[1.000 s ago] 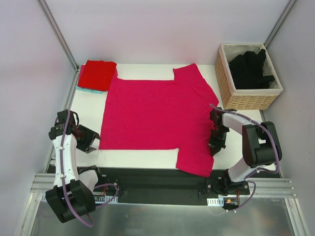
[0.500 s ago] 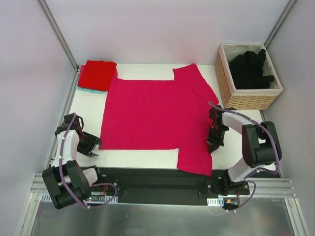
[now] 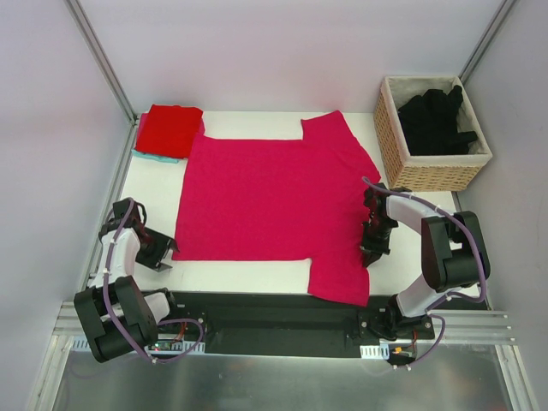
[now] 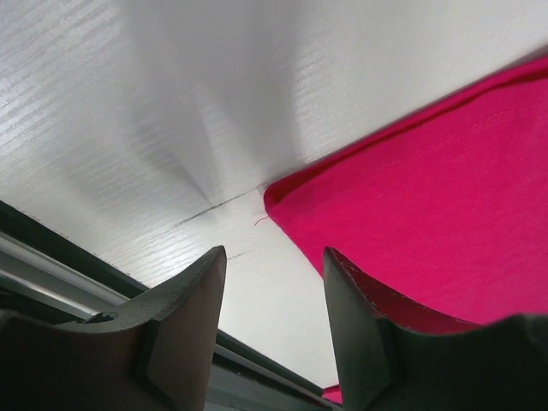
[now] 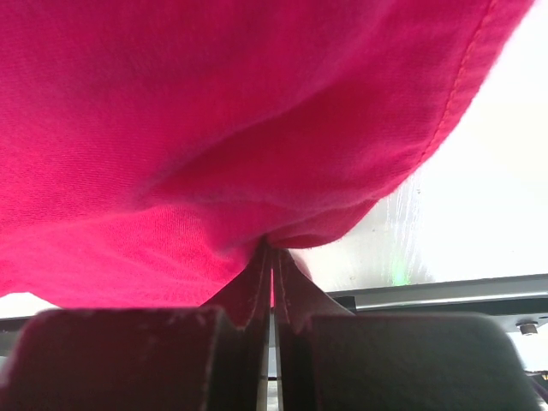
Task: Fold and stack the t-shirts
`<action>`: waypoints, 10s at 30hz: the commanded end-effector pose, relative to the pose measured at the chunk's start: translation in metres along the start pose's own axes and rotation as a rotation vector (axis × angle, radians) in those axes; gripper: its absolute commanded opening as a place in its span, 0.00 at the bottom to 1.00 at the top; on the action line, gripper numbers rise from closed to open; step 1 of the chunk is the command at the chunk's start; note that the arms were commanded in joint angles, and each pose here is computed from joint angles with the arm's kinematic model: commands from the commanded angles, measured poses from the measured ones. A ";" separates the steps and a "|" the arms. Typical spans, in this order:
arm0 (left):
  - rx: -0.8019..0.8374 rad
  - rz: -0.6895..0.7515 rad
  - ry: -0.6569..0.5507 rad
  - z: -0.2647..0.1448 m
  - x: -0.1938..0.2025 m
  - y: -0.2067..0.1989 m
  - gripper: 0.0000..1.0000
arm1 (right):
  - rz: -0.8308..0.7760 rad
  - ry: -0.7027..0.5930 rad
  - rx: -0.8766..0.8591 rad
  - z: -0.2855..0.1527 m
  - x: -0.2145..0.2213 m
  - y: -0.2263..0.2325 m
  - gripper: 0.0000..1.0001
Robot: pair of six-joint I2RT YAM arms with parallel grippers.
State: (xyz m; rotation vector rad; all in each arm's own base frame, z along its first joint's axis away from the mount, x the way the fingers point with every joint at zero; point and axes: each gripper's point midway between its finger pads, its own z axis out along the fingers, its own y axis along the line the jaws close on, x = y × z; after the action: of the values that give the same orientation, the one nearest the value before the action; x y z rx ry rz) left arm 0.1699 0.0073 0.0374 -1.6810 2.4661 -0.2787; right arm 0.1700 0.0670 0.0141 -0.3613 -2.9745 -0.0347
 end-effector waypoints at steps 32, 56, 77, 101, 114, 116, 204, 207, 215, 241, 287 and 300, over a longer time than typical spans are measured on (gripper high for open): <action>0.006 -0.020 0.054 0.023 -0.008 -0.012 0.27 | -0.024 -0.055 -0.012 -0.023 -0.012 0.006 0.01; -0.065 -0.023 0.076 -0.051 0.011 -0.001 0.00 | -0.011 0.058 -0.045 -0.045 0.040 -0.001 0.01; -0.094 0.011 0.025 -0.080 0.025 0.023 0.00 | 0.068 -0.077 0.000 -0.075 0.088 -0.030 0.01; 0.021 0.008 -0.081 -0.078 -0.016 -0.021 0.00 | -0.019 -0.197 0.048 -0.134 -0.033 -0.019 0.01; 0.031 0.045 -0.025 -0.053 -0.051 -0.064 0.00 | -0.033 -0.181 0.041 -0.140 -0.091 0.000 0.01; 0.037 0.051 -0.013 -0.051 -0.056 -0.072 0.00 | -0.034 -0.178 0.042 -0.139 -0.100 0.003 0.01; 0.165 0.335 0.038 -0.058 -0.032 -0.204 0.41 | -0.058 -0.619 -0.076 -0.223 -0.208 0.019 0.48; 0.154 0.361 0.045 -0.055 -0.030 -0.197 0.39 | -0.111 -0.569 -0.153 -0.209 -0.189 0.030 0.47; 0.058 0.386 0.081 -0.029 -0.013 -0.145 0.34 | -0.207 -0.454 -0.226 -0.164 -0.142 0.050 0.34; 0.180 0.511 0.110 0.037 0.019 -0.123 0.00 | -0.288 -0.288 -0.022 -0.063 -0.131 0.074 0.01; -0.403 0.423 0.326 -0.017 0.056 0.006 0.00 | -0.102 0.040 0.016 -0.007 -0.012 0.032 0.01; 0.082 0.603 0.035 -0.107 0.020 -0.100 0.04 | -0.095 -0.430 0.121 -0.114 -0.057 0.000 0.29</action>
State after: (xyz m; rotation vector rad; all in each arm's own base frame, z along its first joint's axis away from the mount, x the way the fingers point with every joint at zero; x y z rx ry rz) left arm 0.1964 -0.0389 0.1120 -1.0012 2.9499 -0.2068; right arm 0.2539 0.0866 0.1143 -0.1427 -3.4483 0.0590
